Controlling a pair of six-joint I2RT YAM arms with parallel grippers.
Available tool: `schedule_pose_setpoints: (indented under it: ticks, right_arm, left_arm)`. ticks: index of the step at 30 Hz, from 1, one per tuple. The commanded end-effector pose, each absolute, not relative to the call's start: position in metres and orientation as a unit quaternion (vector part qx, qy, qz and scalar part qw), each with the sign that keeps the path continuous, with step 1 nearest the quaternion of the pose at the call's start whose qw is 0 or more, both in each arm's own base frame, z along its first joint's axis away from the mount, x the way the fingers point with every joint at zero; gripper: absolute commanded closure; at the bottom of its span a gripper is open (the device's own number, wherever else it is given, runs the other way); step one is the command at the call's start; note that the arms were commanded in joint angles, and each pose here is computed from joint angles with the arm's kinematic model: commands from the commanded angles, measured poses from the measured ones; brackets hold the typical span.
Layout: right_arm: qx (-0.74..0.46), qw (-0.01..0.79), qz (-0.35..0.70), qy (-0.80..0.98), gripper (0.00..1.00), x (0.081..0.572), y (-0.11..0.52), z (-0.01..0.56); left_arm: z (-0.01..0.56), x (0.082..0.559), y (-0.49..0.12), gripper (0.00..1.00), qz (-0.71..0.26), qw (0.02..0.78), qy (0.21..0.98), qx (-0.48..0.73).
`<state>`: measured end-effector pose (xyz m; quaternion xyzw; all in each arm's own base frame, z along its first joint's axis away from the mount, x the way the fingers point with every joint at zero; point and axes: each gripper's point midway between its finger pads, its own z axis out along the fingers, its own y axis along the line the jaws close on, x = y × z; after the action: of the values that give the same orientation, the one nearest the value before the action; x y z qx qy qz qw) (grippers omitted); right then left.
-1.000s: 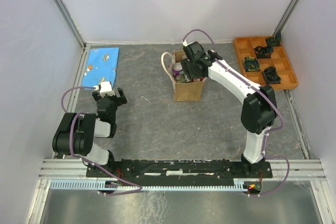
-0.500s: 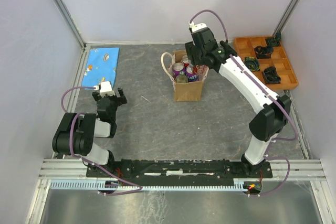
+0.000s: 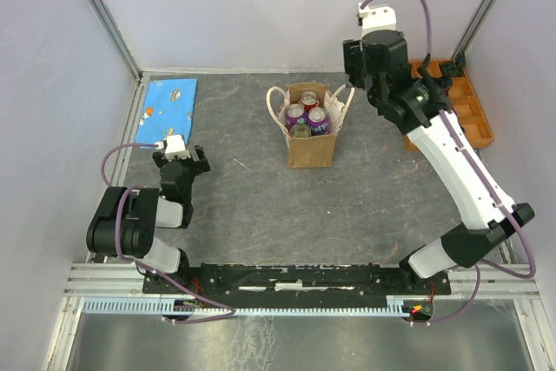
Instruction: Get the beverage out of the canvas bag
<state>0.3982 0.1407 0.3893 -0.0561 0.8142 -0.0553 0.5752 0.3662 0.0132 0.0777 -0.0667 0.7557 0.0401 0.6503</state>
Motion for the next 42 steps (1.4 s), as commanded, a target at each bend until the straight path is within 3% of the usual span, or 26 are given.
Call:
schedule_pose_setpoints:
  ticks: [1, 9, 15, 24, 33, 42]
  right_arm:
    - [0.046, 0.651, -0.126, 0.747, 1.0, 0.375, 0.082, 0.463]
    - [0.093, 0.605, -0.184, 0.769, 1.0, 0.37, 0.033, 0.418]
    - [0.139, 0.55, -0.135, 0.812, 1.0, 0.387, 0.002, 0.341]
    - [0.113, 0.516, -0.099, 0.843, 1.0, 0.413, 0.013, 0.25]
    - [0.102, 0.522, -0.05, 0.845, 1.0, 0.442, 0.029, 0.214]
    - [0.111, 0.476, -0.057, 0.87, 1.0, 0.458, 0.031, 0.18]
  left_arm:
    - [0.092, 0.374, 0.014, 0.01, 0.051, 0.669, 0.739, -0.053]
    - [0.092, 0.374, 0.014, 0.01, 0.052, 0.669, 0.739, -0.053]
    - [0.092, 0.374, 0.015, 0.01, 0.052, 0.669, 0.739, -0.053]
    - [0.092, 0.374, 0.014, 0.01, 0.052, 0.669, 0.739, -0.053]
    - [0.092, 0.374, 0.014, 0.01, 0.052, 0.669, 0.739, -0.053]
    - [0.092, 0.374, 0.014, 0.01, 0.052, 0.669, 0.74, -0.053]
